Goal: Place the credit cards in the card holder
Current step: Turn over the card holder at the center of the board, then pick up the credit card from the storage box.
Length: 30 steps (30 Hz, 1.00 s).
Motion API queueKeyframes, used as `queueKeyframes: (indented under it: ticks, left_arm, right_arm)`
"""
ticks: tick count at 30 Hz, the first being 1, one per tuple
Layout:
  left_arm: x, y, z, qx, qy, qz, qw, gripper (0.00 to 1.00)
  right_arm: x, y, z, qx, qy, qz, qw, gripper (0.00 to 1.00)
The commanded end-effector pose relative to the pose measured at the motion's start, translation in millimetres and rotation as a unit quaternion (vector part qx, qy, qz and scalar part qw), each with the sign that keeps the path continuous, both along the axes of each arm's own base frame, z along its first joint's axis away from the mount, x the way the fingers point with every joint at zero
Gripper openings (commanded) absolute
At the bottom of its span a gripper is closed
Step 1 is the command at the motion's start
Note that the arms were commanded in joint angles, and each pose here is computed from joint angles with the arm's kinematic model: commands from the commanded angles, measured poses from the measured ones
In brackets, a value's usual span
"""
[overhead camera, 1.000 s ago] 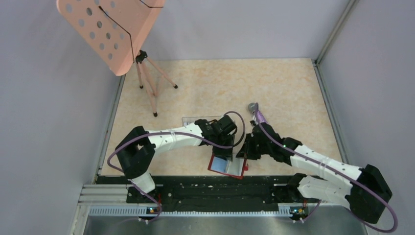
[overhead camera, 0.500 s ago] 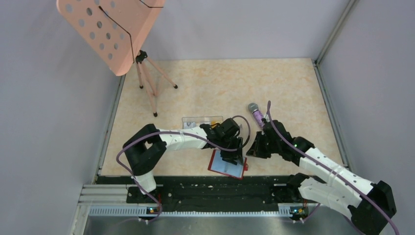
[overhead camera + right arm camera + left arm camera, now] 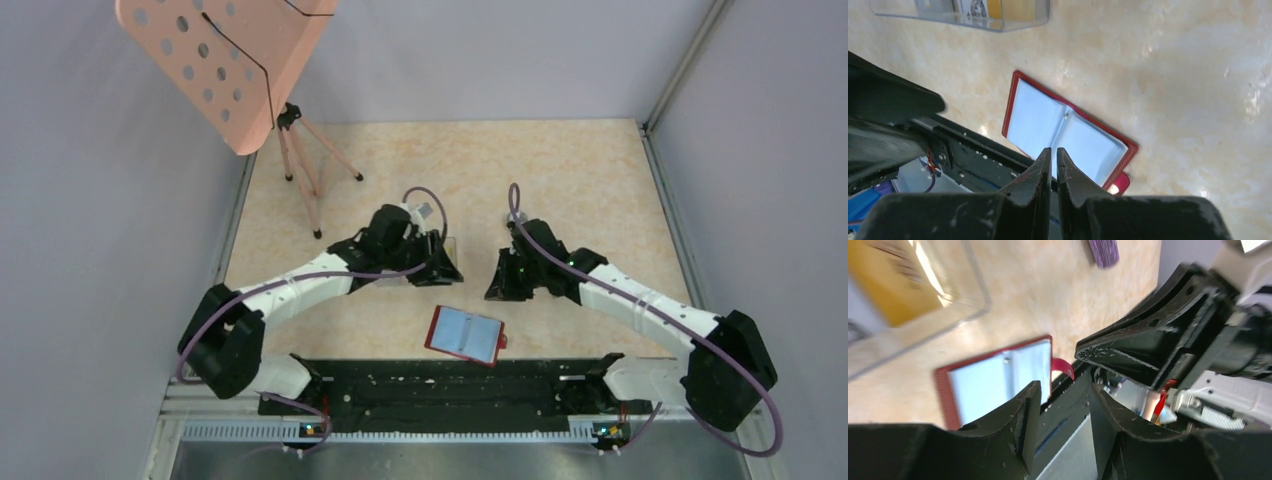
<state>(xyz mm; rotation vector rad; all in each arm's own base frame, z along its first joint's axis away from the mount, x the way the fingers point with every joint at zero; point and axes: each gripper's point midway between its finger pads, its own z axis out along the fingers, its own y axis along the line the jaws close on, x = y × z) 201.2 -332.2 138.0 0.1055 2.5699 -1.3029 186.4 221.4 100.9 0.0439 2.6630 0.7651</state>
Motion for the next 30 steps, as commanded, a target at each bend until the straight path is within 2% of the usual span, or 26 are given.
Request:
queueKeyframes:
  ticks: [1, 4, 7, 10, 14, 22, 30]
  left_arm:
    - [35, 44, 18, -0.011, -0.047, 0.056, 0.997, 0.46]
    - [60, 80, 7, 0.057, -0.059, 0.107, 0.991, 0.46]
    - [80, 95, 1, 0.123, -0.071, 0.119, 0.983, 0.46]
    - [92, 98, -10, 0.175, -0.052, 0.1, 0.978, 0.47]
    - [104, 94, -40, 0.209, -0.022, 0.09, 0.974, 0.46]
    - [109, 78, -68, 0.2, -0.003, 0.067, 0.977, 0.42]
    - [106, 65, -83, 0.203, 0.005, 0.05, 0.978, 0.39]
  right_arm:
    - [37, 22, 20, 0.026, -0.044, 0.019, 0.999, 0.1]
    - [55, 31, 19, 0.047, -0.037, 0.016, 0.998, 0.16]
    - [71, 41, 24, 0.081, -0.036, 0.013, 0.996, 0.26]
    - [84, 52, 26, 0.097, -0.033, 0.019, 0.995, 0.38]
    - [96, 68, 22, 0.113, -0.021, 0.031, 0.993, 0.45]
    - [101, 77, -7, 0.108, 0.016, 0.038, 0.993, 0.41]
    - [97, 79, -20, 0.112, 0.034, 0.041, 0.992, 0.27]
